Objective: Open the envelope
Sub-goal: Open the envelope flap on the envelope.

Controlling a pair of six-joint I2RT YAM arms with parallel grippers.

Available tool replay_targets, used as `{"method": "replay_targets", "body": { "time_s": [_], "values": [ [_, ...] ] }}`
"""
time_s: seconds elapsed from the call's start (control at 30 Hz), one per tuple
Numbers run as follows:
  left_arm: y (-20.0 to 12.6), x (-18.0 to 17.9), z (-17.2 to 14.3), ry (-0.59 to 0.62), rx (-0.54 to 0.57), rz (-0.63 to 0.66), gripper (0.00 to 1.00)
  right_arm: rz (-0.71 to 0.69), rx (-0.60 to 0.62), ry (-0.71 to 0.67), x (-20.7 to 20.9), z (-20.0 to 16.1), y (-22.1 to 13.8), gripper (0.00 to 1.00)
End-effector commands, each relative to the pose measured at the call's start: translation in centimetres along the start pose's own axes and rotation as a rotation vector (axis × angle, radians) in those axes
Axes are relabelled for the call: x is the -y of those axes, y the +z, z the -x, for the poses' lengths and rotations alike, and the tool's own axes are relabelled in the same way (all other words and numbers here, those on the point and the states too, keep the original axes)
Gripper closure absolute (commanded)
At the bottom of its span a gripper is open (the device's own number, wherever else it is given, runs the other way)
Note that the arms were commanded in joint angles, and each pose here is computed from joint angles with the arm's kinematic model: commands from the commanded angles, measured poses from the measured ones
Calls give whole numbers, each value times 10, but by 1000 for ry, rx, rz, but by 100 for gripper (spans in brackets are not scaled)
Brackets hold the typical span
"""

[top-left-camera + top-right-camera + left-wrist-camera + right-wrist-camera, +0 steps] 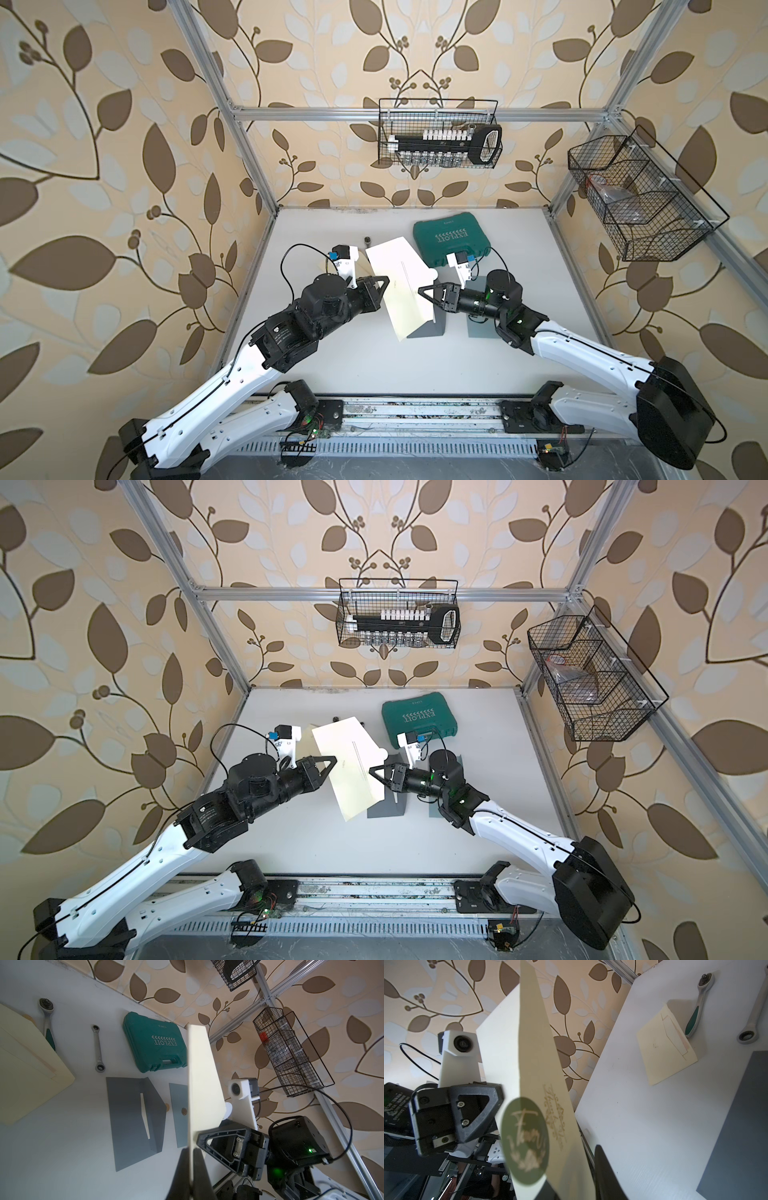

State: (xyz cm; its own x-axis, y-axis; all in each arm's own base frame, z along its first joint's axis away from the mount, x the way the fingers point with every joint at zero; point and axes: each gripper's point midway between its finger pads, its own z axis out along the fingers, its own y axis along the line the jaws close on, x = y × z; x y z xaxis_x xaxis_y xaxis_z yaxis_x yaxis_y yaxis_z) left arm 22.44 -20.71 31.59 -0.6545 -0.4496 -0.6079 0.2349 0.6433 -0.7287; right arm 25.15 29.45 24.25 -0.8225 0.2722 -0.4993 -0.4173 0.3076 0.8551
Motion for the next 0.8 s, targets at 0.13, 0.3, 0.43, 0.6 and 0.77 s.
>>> {"method": "replay_targets", "body": {
  "time_s": [0.13, 0.3, 0.43, 0.6, 0.77],
  "values": [
    [-5, 8, 15, 4, 65, -30, 100, 22, 1, -17, -1, -1, -5, 87],
    [-6, 5, 15, 4, 73, -15, 100, 32, -20, -24, -3, -1, -7, 97],
    [-8, 0, 17, 4, 89, 5, 100, 35, -20, -21, -2, 2, -11, 100],
    [-5, -10, 14, 18, 90, 42, 100, 86, -44, -45, -15, 4, -15, 100],
    [2, -31, 6, 10, 77, 123, 80, 91, -50, -56, -17, 6, -21, 100]
  ]
}}
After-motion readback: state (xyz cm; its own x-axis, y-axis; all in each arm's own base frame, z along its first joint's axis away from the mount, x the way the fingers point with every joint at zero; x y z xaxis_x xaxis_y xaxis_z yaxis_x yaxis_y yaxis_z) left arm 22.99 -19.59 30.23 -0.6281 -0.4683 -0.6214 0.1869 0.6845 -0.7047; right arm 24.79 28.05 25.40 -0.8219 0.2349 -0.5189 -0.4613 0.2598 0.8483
